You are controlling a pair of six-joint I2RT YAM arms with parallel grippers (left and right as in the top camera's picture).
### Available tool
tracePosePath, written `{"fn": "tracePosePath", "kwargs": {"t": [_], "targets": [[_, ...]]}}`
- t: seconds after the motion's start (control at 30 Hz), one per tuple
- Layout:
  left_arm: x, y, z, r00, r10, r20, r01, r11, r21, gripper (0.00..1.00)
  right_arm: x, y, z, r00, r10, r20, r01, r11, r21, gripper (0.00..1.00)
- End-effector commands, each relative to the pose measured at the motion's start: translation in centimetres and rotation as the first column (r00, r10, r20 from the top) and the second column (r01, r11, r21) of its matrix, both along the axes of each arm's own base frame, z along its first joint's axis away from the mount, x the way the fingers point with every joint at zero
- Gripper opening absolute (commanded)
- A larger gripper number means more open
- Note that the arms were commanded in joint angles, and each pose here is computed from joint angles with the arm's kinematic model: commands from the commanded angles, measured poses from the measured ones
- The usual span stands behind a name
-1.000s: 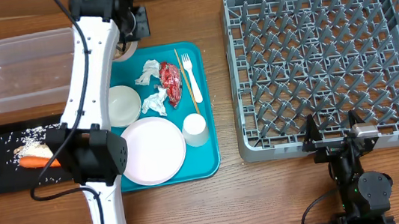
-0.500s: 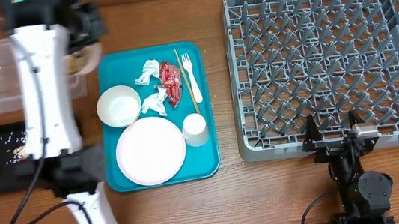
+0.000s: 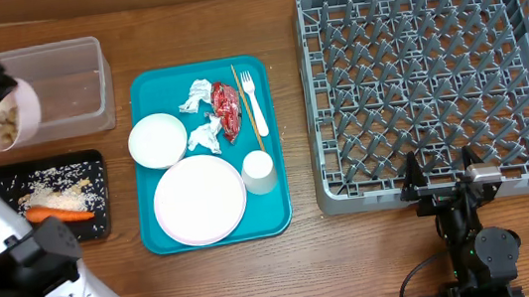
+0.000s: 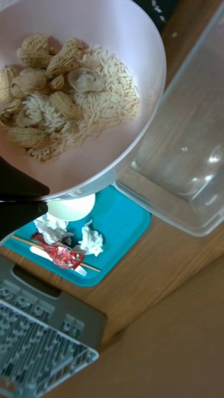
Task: Sort waste into correct bins and load items into the dishwasher rack
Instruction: 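Lift the pink bowl with the left gripper and carry it over the black tray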
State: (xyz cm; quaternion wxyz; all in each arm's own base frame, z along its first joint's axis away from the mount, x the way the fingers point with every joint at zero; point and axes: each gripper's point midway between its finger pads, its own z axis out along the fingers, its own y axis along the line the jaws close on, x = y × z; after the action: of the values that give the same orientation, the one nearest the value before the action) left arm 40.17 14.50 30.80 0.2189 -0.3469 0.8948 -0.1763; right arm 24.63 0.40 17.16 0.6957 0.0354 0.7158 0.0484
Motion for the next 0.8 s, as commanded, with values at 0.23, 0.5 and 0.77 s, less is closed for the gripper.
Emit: {"fn": "tracePosePath", "kwargs": {"t": [0.23, 0.5, 0.77], "targets": [[-4.2, 1.3, -3.4, 0.995, -0.020, -0.099, 0.010, 0.995, -0.101, 0.04, 0.0, -0.1, -0.2, 1.000, -0.008, 0.005, 0.008, 1.000, 0.004, 1.00], [-5.0, 1.6, -7.5, 0.992, -0.045, -0.120, 0.013, 0.966, -0.258, 0.04, 0.0, -0.1, -0.2, 1.000, -0.007, 0.005, 0.007, 1.000, 0.004, 1.00], [-5.4, 1.7, -12.7, 0.989, -0.038, -0.145, -0.016, 0.934, -0.357, 0.04, 0.0, -0.1, -0.2, 1.000, -0.007, 0.004, 0.007, 1.000, 0.004, 1.00]]}}
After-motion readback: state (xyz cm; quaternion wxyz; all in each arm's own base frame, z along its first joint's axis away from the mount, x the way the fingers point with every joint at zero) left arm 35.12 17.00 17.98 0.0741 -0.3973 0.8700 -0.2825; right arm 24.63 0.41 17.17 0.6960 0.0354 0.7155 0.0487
